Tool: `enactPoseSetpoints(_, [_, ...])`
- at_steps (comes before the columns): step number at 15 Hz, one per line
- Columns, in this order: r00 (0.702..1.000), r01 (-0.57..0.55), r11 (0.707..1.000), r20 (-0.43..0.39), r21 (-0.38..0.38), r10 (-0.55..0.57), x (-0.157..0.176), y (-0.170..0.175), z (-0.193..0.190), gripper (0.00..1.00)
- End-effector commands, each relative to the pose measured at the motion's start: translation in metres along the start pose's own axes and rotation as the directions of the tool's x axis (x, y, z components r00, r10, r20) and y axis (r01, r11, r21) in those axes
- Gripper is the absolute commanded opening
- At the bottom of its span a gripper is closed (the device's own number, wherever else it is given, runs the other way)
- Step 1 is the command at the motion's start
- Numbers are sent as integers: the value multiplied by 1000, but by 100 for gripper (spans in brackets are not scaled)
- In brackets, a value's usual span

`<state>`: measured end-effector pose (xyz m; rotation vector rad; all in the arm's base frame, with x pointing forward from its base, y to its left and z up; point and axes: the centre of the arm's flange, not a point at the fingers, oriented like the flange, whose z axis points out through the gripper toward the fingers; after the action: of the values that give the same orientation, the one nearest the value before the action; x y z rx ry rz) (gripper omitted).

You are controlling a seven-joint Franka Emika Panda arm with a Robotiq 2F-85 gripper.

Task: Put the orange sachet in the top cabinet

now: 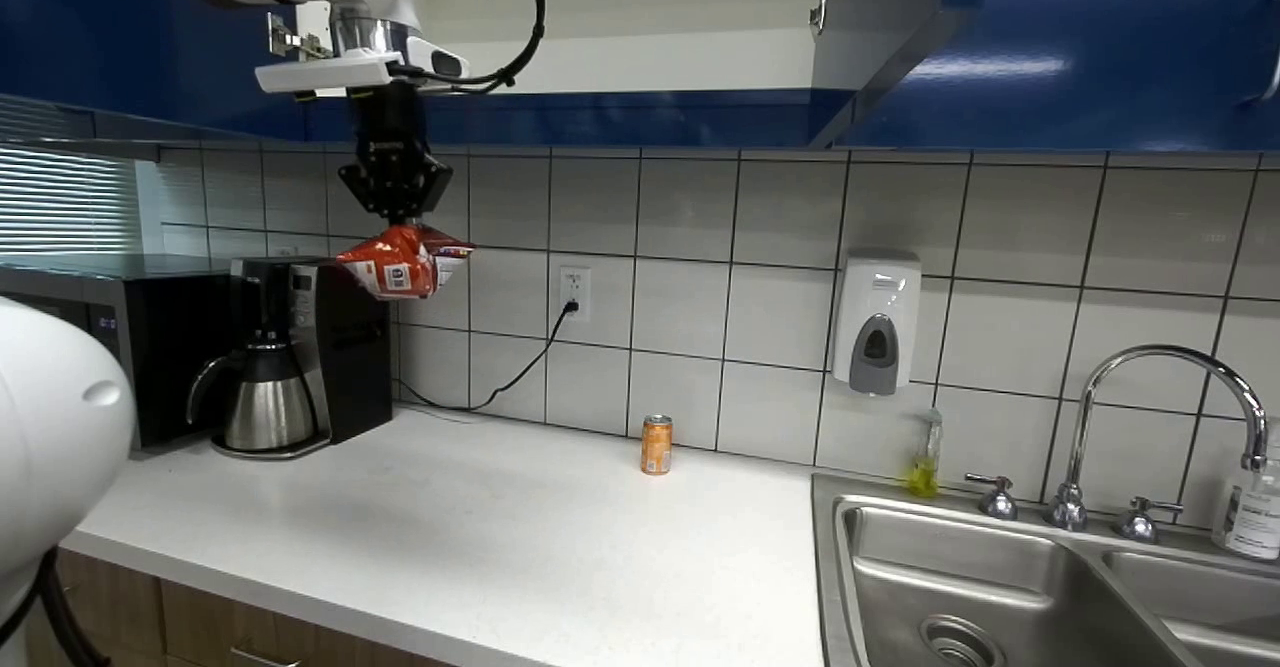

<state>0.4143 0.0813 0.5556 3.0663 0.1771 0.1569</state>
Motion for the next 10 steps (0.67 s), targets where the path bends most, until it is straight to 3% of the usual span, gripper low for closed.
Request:
enactPoseSetpoints(1, [1000,2,1000,-12,-26,-2,9,-4,-30,2])
enactPoseSetpoints(10, [995,30,998,-91,-59,-35,13,-21,-81,2])
